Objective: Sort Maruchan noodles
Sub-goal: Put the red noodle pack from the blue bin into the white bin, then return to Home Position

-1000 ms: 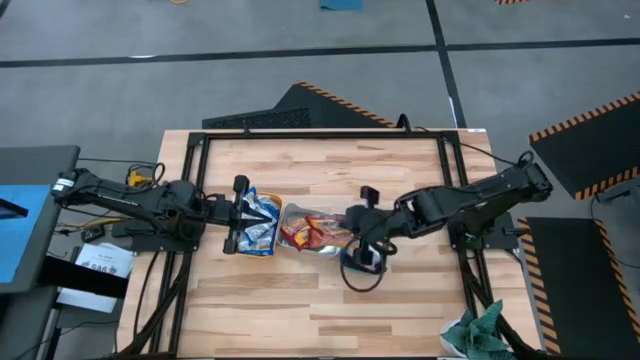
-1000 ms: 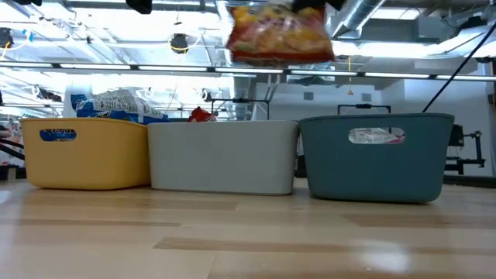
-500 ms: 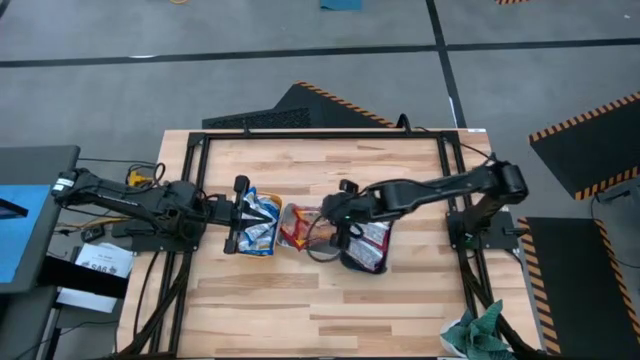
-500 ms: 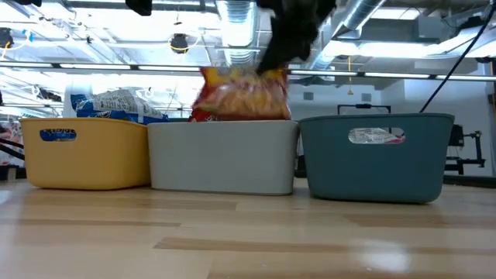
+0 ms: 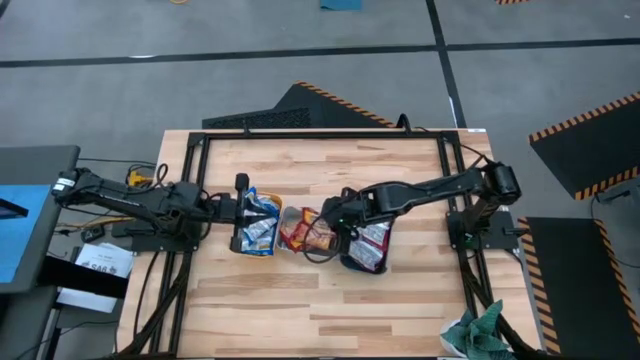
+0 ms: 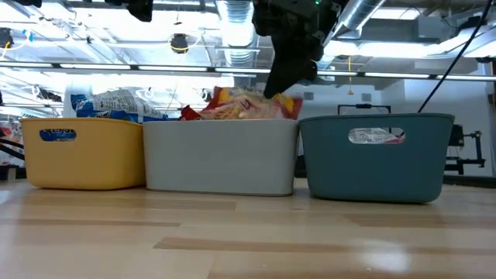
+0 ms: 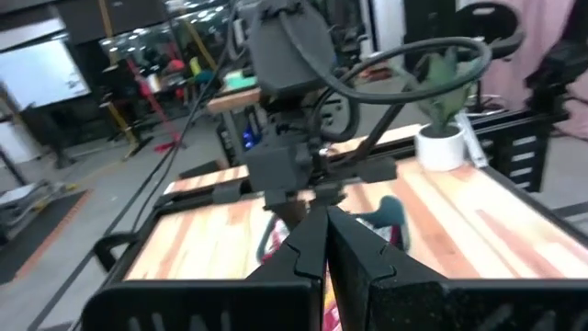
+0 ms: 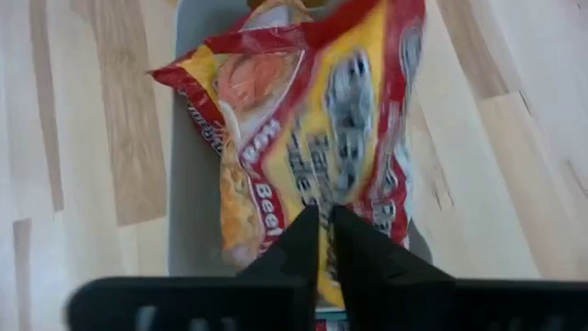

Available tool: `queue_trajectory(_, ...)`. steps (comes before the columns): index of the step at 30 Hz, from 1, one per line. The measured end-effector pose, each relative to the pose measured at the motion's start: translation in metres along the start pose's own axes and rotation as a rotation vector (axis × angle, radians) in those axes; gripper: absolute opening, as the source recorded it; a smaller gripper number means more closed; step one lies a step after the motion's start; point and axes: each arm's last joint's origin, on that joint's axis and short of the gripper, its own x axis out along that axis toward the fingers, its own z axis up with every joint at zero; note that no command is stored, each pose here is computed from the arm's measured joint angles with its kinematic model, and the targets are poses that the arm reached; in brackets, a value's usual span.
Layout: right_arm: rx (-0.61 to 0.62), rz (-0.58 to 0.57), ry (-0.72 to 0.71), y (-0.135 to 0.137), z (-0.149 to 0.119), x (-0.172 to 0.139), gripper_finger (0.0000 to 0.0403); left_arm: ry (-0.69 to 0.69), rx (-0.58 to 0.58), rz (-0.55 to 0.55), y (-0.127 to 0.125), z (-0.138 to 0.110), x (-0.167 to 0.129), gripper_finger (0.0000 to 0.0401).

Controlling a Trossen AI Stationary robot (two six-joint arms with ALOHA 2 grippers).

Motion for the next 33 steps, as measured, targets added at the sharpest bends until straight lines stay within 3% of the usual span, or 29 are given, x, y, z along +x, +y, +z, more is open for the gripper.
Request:
queue_trajectory(10, 0.007, -0.029, 0.066, -0.006, -0.008, -0.028, 0.0166, 0.029, 0.005, 0.013, 0.0, -0.003, 0.0, 0.0)
queue_trajectory(18, -0.08, -0.21, 0.061, -0.011, -0.029, -0.061, 0.0196, 0.089, 0.035, 0.011, 0.002, -0.008, -0.002, 0.0)
queue_trajectory(22, -0.077, -0.22, 0.05, -0.014, -0.048, -0.071, 0.0184, 0.053, 0.034, -0.011, 0.005, -0.023, -0.006, 0.0)
queue_trajectory(26, -0.033, -0.224, 0.003, -0.02, -0.065, -0.077, 0.0154, 0.009, 0.006, 0.08, 0.016, -0.043, -0.018, 0.0)
queue_trajectory(33, 0.014, -0.239, -0.045, -0.029, -0.085, -0.081, 0.0036, 0.071, -0.102, 0.175, 0.028, -0.066, -0.038, 0.0)
